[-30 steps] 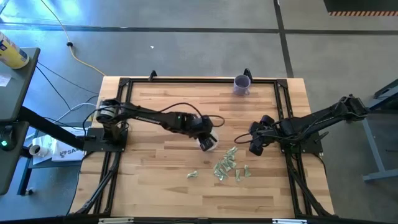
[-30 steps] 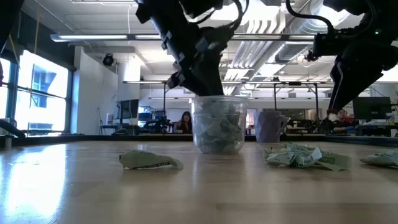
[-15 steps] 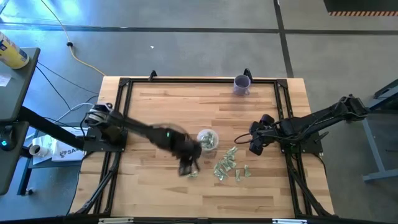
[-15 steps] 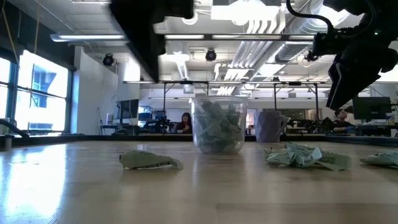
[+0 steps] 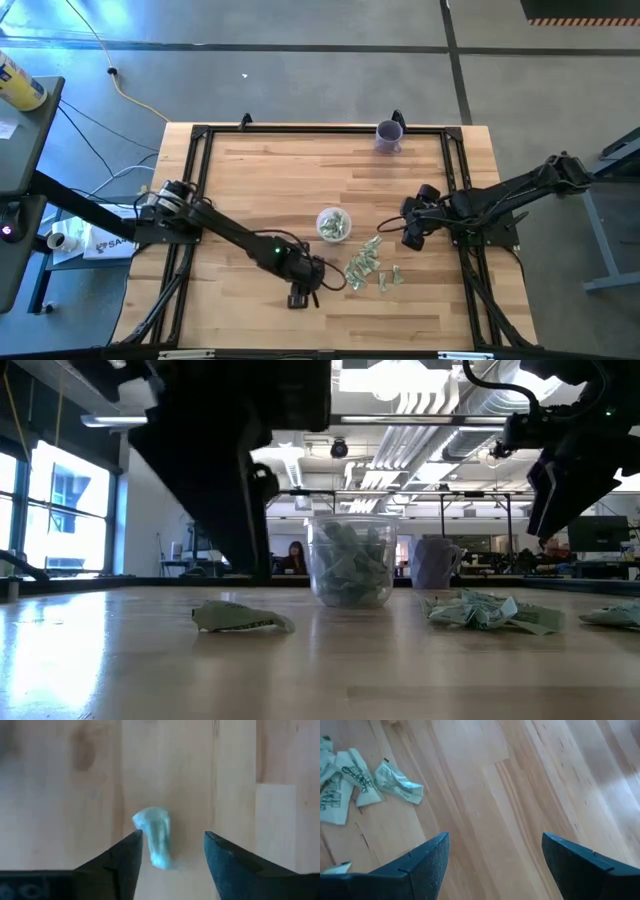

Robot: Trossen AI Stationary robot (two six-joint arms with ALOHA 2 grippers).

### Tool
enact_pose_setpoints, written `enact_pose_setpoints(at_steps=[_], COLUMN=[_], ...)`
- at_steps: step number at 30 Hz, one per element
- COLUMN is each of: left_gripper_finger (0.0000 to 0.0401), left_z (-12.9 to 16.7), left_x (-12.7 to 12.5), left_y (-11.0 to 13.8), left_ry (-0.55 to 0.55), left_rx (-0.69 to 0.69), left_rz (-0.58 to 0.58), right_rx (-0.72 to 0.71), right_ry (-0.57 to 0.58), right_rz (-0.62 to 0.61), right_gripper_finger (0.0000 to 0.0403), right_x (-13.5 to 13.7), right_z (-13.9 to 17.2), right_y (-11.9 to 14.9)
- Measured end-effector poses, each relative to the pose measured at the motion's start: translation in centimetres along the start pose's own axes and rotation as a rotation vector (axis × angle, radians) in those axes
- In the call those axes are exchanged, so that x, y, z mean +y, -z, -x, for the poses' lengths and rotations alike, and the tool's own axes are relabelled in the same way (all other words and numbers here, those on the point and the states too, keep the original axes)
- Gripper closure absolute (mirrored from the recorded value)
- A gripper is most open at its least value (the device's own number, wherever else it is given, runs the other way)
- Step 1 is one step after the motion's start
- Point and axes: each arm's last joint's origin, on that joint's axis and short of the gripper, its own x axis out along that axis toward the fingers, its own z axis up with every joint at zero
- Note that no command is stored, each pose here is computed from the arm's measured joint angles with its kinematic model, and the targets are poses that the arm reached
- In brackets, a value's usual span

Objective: Pick and place Stevia / Truvia into bins
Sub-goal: Put the green stevia packet into the transparent bin

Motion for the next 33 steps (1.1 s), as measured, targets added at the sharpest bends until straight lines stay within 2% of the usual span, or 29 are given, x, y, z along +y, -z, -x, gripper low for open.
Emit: enact_pose_setpoints(at_steps=[5,10,15,20,22,25,27,31,33], left_gripper_finger=[0.0130,0.0151,0.0224,0.0345,0.0378,0.0369,0.0358,0.0379,0.0380], left_z=[-1.1,-2.9,-3.4,-2.9,-2.4,-1.2,0.8,5.6,7.8], left_x=[0.0,0.2,0.5,1.4,1.9,2.9,3.1,3.9,4.9], left_y=[0.1,0.8,1.1,0.8,0.7,0.7,0.2,-1.6,-2.8], left_ry=[-0.002,-0.040,-0.058,-0.073,-0.063,-0.074,-0.077,-0.074,-0.096], left_rx=[0.010,0.068,0.097,0.101,0.123,0.164,0.175,0.112,0.029], left_rz=[0.006,0.023,0.038,0.069,0.092,0.142,0.145,0.115,0.112], right_rx=[0.012,0.023,0.044,0.054,0.044,0.028,0.022,0.001,-0.016], right_ry=[0.004,0.012,0.013,0.001,0.011,0.026,0.024,0.028,0.037], right_rz=[0.006,0.019,0.025,0.030,0.031,0.032,0.030,0.025,0.021], right_gripper_finger=[0.0096,0.0096,0.0096,0.0096,0.0096,0.0096,0.0096,0.0096,0.0096], right_x=[-0.1,-0.1,-0.2,-0.2,-0.2,-0.2,-0.2,-0.2,-0.1], right_z=[0.0,0.0,0.0,0.0,0.0,0.0,0.0,0.0,0.0], right_y=[0.1,0.2,0.4,0.4,0.4,0.3,0.3,0.1,0.0])
